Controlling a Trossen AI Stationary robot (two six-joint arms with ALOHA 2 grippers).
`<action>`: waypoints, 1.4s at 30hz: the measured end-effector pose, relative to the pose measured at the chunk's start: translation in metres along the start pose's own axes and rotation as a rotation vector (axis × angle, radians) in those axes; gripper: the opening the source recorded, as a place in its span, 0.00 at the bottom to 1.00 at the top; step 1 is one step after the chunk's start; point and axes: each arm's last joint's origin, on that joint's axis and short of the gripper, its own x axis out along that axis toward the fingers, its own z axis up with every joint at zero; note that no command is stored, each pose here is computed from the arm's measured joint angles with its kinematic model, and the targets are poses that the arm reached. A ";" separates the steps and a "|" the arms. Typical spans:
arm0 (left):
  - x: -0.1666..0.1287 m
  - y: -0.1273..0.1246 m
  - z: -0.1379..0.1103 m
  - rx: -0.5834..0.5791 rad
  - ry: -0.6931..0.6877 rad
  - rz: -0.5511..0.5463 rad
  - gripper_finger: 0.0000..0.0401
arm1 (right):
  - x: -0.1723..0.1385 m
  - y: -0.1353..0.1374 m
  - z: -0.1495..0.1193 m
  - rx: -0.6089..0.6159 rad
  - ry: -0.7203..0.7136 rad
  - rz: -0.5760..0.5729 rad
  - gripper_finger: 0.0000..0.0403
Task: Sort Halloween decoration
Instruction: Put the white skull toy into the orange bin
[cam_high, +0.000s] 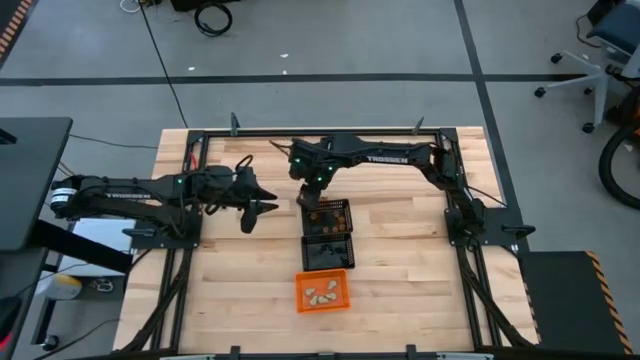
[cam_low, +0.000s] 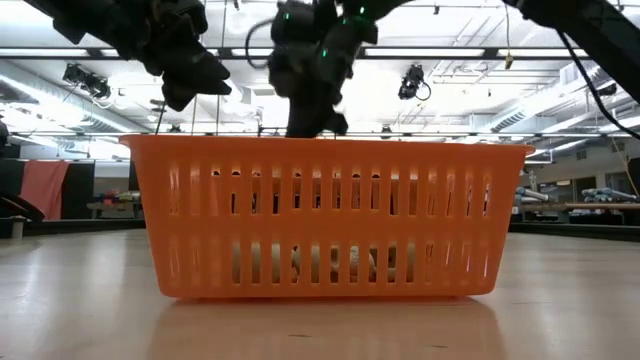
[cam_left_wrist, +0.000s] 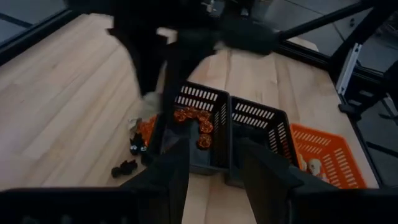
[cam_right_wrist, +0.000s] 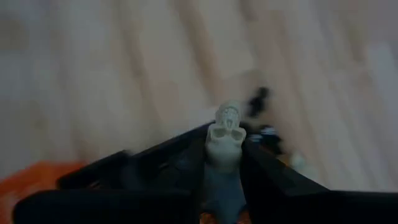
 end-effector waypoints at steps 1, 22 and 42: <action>0.000 -0.001 0.000 0.002 0.000 -0.003 0.36 | -0.003 0.006 -0.001 -0.033 -0.001 0.026 0.23; 0.001 0.000 -0.003 0.002 0.027 0.004 0.36 | 0.044 0.144 -0.090 -0.596 0.266 0.409 0.23; 0.000 0.001 -0.006 0.000 0.065 0.015 0.36 | 0.079 0.156 -0.122 -0.453 0.297 0.402 0.38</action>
